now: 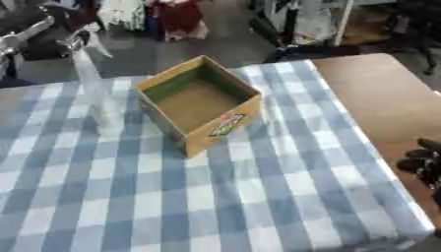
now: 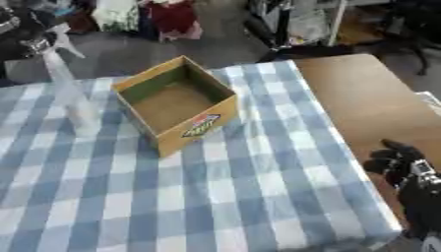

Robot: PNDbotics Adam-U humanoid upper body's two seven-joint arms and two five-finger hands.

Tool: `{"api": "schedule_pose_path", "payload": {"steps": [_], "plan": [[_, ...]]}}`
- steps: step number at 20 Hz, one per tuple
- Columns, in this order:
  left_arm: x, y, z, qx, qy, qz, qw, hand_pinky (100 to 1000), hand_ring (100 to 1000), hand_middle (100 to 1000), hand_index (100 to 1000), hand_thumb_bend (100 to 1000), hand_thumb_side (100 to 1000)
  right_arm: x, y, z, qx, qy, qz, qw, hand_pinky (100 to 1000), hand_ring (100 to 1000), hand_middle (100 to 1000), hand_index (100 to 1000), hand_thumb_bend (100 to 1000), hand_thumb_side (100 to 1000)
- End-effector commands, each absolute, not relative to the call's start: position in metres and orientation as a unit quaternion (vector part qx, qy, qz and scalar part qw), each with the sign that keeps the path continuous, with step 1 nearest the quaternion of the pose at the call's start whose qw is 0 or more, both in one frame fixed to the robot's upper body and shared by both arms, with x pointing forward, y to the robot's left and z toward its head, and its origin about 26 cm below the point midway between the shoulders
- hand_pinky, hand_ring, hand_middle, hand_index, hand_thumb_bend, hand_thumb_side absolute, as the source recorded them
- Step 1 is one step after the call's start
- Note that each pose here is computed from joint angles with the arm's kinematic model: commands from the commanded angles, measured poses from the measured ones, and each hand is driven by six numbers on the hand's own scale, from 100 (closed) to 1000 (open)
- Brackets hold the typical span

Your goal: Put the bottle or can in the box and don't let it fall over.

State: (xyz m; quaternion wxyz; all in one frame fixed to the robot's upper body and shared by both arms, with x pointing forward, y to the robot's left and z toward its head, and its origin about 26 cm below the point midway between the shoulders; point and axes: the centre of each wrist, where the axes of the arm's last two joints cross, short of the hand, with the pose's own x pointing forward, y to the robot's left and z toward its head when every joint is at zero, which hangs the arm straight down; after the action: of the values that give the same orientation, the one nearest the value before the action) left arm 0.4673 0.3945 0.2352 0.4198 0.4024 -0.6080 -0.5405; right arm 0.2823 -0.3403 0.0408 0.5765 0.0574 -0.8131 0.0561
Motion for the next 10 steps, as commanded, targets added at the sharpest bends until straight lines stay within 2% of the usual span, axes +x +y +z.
{"api": "schedule_pose_path", "payload": {"steps": [1, 10], "plan": [[0.465, 0.401, 0.245, 0.414, -0.610, -0.533, 0.416, 823, 811, 807, 960, 229, 981, 0.285, -0.345, 0.050, 0.051, -0.820, 0.069, 0.567, 748, 644, 626, 804, 100, 805], [0.465, 0.403, 0.232, 0.398, -0.617, -0.532, 0.421, 817, 800, 787, 951, 302, 985, 0.285, -0.345, 0.050, 0.052, -0.820, 0.069, 0.566, 748, 644, 625, 804, 100, 807]]}}
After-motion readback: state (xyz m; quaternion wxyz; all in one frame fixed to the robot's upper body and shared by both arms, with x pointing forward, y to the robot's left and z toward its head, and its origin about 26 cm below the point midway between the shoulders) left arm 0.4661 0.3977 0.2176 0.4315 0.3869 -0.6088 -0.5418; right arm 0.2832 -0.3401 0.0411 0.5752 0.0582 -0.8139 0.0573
